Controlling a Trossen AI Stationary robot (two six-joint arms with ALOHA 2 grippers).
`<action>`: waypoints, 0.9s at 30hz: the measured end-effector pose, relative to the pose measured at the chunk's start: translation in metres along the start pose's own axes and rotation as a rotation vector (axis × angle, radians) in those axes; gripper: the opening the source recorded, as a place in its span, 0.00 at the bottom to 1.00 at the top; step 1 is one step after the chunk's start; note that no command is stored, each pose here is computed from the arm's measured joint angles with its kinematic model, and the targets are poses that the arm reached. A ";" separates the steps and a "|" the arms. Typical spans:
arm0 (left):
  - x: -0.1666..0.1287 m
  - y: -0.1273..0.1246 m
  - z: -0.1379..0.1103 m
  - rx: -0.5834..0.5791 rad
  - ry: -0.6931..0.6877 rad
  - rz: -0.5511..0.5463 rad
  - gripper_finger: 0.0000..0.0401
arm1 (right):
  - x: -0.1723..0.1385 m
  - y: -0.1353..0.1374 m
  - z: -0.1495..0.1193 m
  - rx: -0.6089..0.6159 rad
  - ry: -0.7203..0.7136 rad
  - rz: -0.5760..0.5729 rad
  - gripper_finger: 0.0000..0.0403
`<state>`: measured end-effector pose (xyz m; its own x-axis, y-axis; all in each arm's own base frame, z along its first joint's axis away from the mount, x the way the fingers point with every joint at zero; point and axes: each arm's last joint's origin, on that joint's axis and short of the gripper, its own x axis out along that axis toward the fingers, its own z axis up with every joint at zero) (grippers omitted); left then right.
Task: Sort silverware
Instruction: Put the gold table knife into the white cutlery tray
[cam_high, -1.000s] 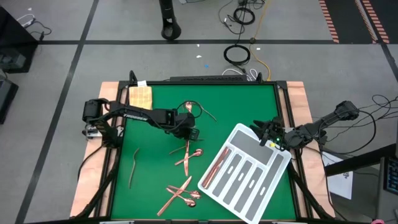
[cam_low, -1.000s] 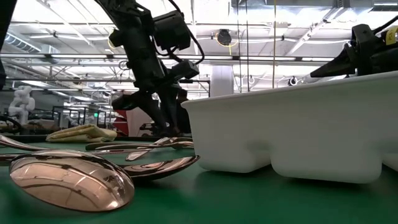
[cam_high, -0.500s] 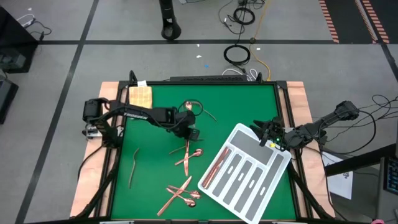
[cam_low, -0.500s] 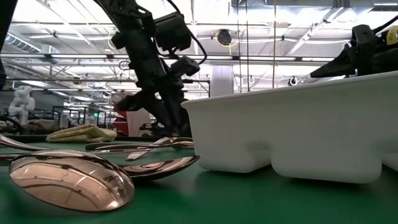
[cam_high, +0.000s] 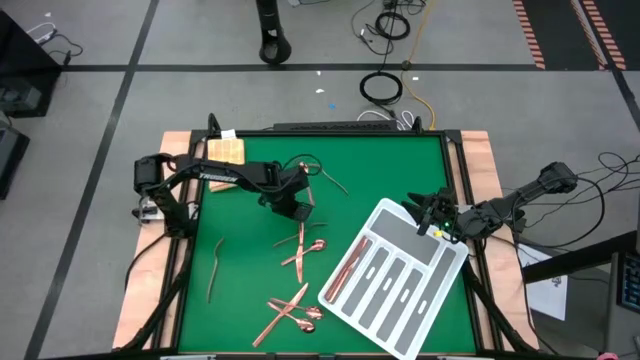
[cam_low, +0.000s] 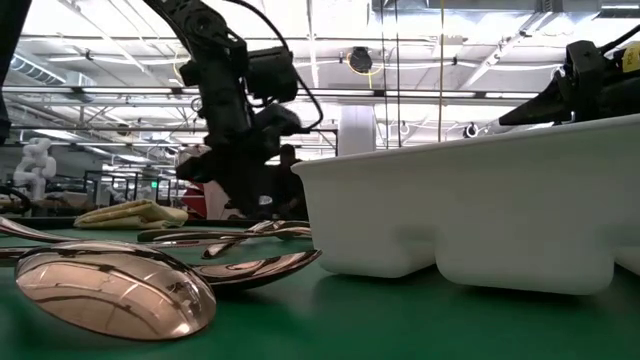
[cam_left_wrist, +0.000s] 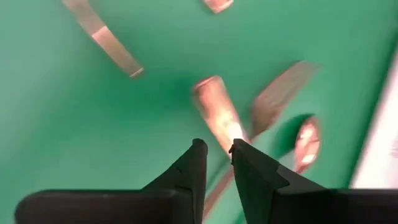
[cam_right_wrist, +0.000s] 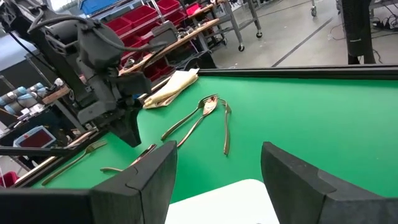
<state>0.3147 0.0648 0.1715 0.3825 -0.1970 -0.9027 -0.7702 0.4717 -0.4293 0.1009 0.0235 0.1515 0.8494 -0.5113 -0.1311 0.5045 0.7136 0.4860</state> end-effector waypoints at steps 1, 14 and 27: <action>-0.003 -0.003 0.002 0.010 -0.016 -0.020 0.19 | 0.000 0.000 0.000 0.001 0.000 0.000 0.54; -0.031 -0.022 0.041 0.255 -0.168 -0.306 0.40 | 0.001 0.000 -0.002 -0.019 0.014 -0.007 0.54; -0.060 -0.065 0.003 0.690 -0.123 0.091 0.55 | 0.002 0.000 -0.005 -0.042 0.028 -0.019 0.54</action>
<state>0.3431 0.0489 0.2536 0.4186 -0.0514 -0.9067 -0.3184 0.9267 -0.1995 0.1034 0.0249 0.1465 0.8435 -0.5114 -0.1643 0.5258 0.7238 0.4467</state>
